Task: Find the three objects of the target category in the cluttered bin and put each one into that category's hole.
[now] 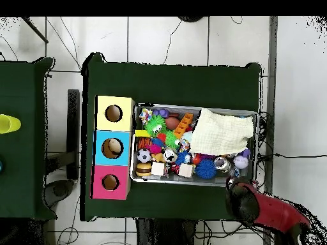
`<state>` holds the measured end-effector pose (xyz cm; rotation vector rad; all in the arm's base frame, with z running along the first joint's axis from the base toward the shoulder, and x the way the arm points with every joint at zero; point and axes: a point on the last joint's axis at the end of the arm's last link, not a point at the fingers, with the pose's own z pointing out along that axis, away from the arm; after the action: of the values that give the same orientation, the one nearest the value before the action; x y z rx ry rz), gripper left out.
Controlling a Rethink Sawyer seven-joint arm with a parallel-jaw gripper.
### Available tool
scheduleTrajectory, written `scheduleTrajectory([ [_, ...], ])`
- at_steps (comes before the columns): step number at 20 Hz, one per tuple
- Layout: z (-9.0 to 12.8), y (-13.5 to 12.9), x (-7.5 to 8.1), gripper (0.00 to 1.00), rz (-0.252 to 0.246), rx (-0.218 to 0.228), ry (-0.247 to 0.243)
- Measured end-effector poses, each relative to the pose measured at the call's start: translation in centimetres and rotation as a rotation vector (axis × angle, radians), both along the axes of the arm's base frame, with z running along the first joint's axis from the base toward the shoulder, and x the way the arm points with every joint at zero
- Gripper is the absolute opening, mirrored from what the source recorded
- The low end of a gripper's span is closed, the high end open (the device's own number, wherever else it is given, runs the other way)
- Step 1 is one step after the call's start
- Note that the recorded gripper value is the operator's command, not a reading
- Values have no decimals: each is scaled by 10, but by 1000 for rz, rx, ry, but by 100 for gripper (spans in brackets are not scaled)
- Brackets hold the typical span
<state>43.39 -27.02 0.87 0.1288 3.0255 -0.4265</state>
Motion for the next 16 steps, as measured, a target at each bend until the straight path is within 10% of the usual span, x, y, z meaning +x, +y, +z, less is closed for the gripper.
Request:
scheduleTrajectory([
  [16, 46, -7, 4, 0, -45, 14, -78],
])
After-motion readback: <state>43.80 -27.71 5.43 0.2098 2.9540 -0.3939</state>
